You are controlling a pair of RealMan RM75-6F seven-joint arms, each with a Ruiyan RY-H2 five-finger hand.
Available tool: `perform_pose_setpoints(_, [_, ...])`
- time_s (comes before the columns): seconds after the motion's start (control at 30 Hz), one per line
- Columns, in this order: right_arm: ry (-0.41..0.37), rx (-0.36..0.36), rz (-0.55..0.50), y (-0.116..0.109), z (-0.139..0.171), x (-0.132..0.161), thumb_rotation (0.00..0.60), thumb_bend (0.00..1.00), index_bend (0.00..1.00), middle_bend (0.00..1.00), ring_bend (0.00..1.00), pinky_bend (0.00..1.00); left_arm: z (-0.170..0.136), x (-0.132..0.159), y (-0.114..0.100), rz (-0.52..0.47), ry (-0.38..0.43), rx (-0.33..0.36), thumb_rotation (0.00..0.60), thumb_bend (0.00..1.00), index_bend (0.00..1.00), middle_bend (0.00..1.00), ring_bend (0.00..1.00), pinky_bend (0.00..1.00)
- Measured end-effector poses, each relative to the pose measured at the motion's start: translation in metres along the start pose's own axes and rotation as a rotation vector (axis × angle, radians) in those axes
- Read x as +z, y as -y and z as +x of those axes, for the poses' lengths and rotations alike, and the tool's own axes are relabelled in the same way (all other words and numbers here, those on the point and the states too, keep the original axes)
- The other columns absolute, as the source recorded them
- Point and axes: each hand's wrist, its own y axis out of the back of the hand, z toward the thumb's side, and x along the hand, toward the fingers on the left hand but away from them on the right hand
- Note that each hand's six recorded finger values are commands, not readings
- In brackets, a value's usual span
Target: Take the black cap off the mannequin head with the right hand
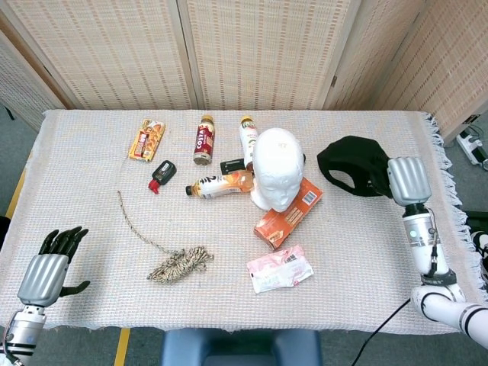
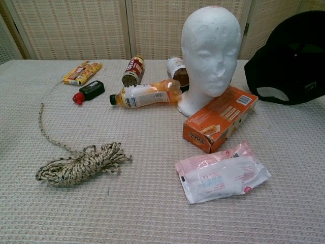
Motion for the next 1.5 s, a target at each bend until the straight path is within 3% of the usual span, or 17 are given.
perform_pose_setpoints(0.27, [0.015, 0.118, 0.023, 0.039, 0.01, -0.008, 0.6, 0.85, 0.7, 0.98, 1.0, 1.0, -0.001, 0.004, 0.001, 0.0, 0.006, -0.006, 0.6, 0.06, 0.12, 0.11, 0.11, 0.1])
perform_pose_setpoints(0.33, [0.02, 0.143, 0.029, 0.05, 0.009, -0.008, 0.6, 0.81, 0.66, 0.98, 1.0, 1.0, -0.001, 0.004, 0.001, 0.001, 0.006, -0.006, 0.6, 0.06, 0.12, 0.11, 0.11, 0.1])
perform_pose_setpoints(0.4, [0.025, 0.169, 0.038, 0.059, 0.007, -0.009, 0.6, 0.69, 0.58, 0.95, 0.97, 1.0, -0.001, 0.004, 0.001, 0.002, 0.006, -0.005, 0.6, 0.06, 0.12, 0.1, 0.11, 0.1])
perform_pose_setpoints(0.43, [0.028, 0.189, 0.042, 0.065, 0.006, -0.009, 0.598, 0.57, 0.5, 0.91, 0.93, 1.0, -0.001, 0.004, 0.001, 0.002, 0.006, -0.005, 0.6, 0.06, 0.12, 0.1, 0.11, 0.1])
perform_pose_setpoints(0.53, [0.031, 0.233, 0.052, 0.076, 0.005, -0.007, 0.52, 0.31, 0.36, 0.81, 0.83, 1.0, -0.001, 0.004, 0.0, 0.004, 0.004, -0.006, 0.6, 0.06, 0.12, 0.1, 0.11, 0.1])
perform_pose_setpoints(0.57, [0.032, 0.244, 0.057, 0.079, 0.004, -0.006, 0.454, 0.17, 0.28, 0.75, 0.77, 0.99, -0.001, 0.004, 0.0, 0.004, 0.004, -0.006, 0.6, 0.06, 0.12, 0.1, 0.11, 0.1])
perform_pose_setpoints(0.63, [0.033, 0.262, 0.062, 0.082, 0.004, -0.005, 0.328, 0.01, 0.14, 0.61, 0.62, 0.9, -0.002, 0.004, 0.001, 0.005, 0.003, -0.007, 0.6, 0.06, 0.11, 0.1, 0.11, 0.1])
perform_pose_setpoints(0.73, [0.032, 0.304, 0.065, 0.087, 0.007, -0.003, 0.276, 0.0, 0.01, 0.38, 0.39, 0.62, -0.002, 0.004, 0.001, 0.003, 0.004, -0.007, 0.6, 0.06, 0.12, 0.11, 0.11, 0.1])
perform_pose_setpoints(0.83, [0.027, 0.328, 0.07, 0.084, 0.012, -0.002, 0.276, 0.0, 0.0, 0.31, 0.29, 0.49, -0.002, 0.003, 0.002, 0.002, 0.003, -0.007, 0.6, 0.06, 0.11, 0.1, 0.11, 0.1])
perform_pose_setpoints(1.1, [0.054, 0.264, 0.068, 0.045, 0.054, -0.016, 0.3, 0.03, 0.03, 0.3, 0.29, 0.47, -0.002, -0.002, 0.002, -0.007, -0.011, -0.004, 0.6, 0.06, 0.11, 0.1, 0.11, 0.1])
perform_pose_setpoints(1.27, [0.105, 0.183, 0.075, 0.011, 0.102, -0.032, 0.362, 0.08, 0.18, 0.33, 0.31, 0.48, -0.001, -0.004, 0.001, -0.015, -0.02, 0.006, 0.6, 0.06, 0.11, 0.11, 0.11, 0.1])
perform_pose_setpoints(1.5, [0.16, 0.091, 0.09, -0.024, 0.176, -0.042, 0.368, 0.08, 0.19, 0.33, 0.28, 0.44, 0.002, -0.005, 0.0, -0.025, -0.046, 0.033, 0.6, 0.06, 0.11, 0.1, 0.11, 0.1])
